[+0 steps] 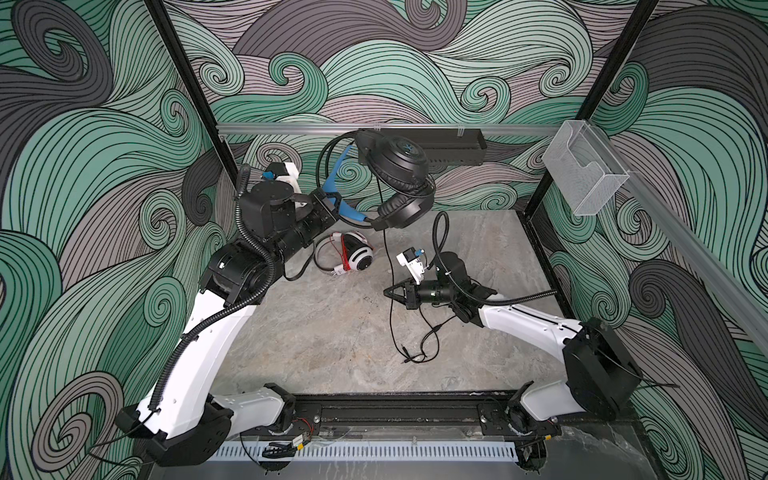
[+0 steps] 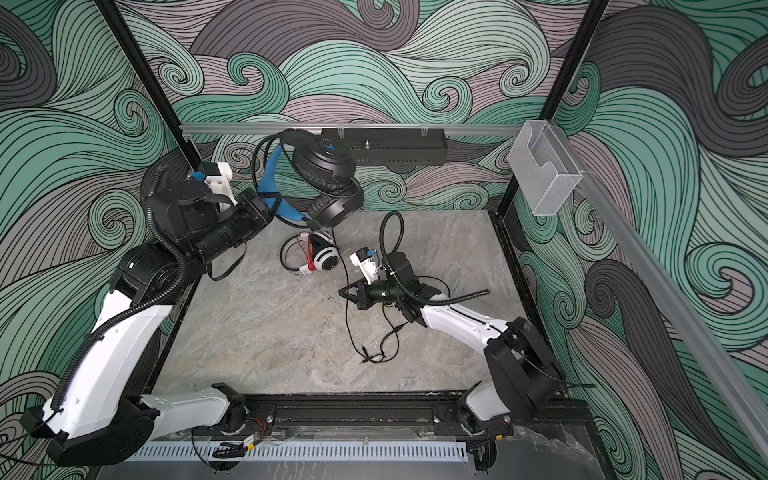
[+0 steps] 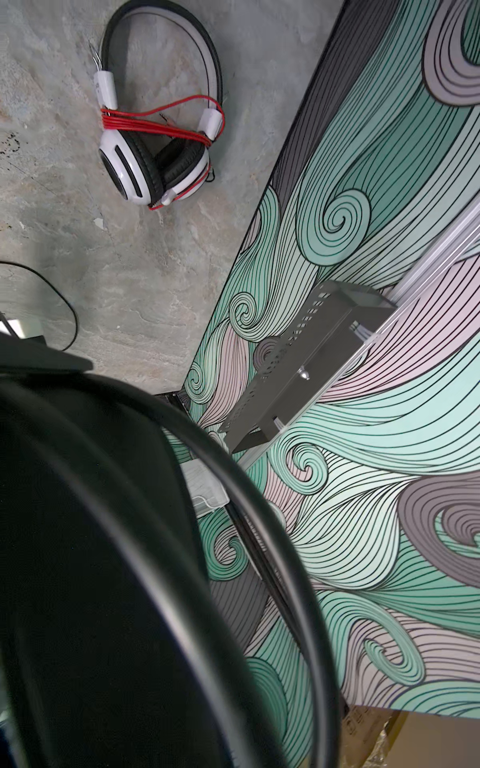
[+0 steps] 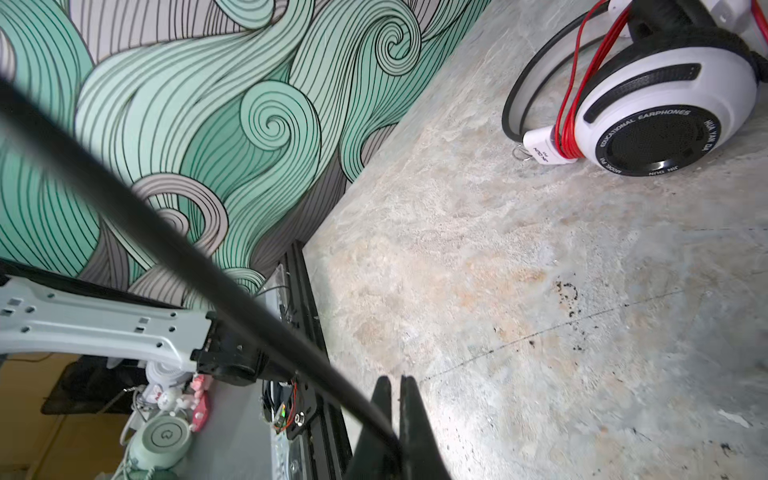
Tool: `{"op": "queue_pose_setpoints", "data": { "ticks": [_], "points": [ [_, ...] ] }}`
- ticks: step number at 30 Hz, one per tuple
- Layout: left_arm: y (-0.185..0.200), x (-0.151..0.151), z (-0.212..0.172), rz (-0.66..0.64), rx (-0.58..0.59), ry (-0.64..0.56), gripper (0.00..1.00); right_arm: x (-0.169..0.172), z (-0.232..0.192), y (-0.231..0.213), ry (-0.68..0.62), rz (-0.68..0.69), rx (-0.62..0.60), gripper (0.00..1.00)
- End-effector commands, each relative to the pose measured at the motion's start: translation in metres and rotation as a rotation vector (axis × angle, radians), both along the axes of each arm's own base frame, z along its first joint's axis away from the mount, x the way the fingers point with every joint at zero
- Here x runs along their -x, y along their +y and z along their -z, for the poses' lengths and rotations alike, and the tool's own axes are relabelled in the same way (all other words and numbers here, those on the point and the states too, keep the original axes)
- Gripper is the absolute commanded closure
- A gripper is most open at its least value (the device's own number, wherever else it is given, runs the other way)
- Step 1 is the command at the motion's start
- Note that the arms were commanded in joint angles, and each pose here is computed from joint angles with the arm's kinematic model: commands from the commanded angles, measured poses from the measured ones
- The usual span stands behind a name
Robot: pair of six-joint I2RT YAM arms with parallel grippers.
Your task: Wrap the headphones
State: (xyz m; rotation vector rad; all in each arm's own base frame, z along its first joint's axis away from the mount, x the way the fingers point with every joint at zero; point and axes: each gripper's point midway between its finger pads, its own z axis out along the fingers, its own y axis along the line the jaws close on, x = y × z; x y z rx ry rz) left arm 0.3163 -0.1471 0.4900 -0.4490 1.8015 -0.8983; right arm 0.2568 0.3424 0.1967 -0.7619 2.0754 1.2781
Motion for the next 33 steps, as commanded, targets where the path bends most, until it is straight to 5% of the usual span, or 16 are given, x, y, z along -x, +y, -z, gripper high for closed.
{"op": "queue_pose_setpoints", "data": {
  "ticks": [1,8,13,24,33],
  "points": [
    [0.019,-0.003,-0.034,-0.101,0.173,-0.084,1.00,0.014,0.012,-0.009,-0.070,-0.015,0.158,1.00],
    [0.025,-0.028,-0.028,-0.202,0.226,-0.061,1.00,0.038,0.026,-0.017,-0.163,-0.053,0.347,1.00],
    [0.039,-0.043,-0.014,-0.296,0.129,-0.056,1.00,0.057,0.018,-0.018,-0.272,-0.109,0.434,1.00],
    [0.066,-0.071,0.051,-0.463,-0.325,0.004,1.00,0.109,-0.043,-0.016,-0.531,-0.257,0.544,1.00],
    [0.033,-0.072,0.110,-0.327,-0.763,0.020,1.00,0.094,-0.108,-0.032,-0.749,-0.244,0.680,1.00]
  ]
}}
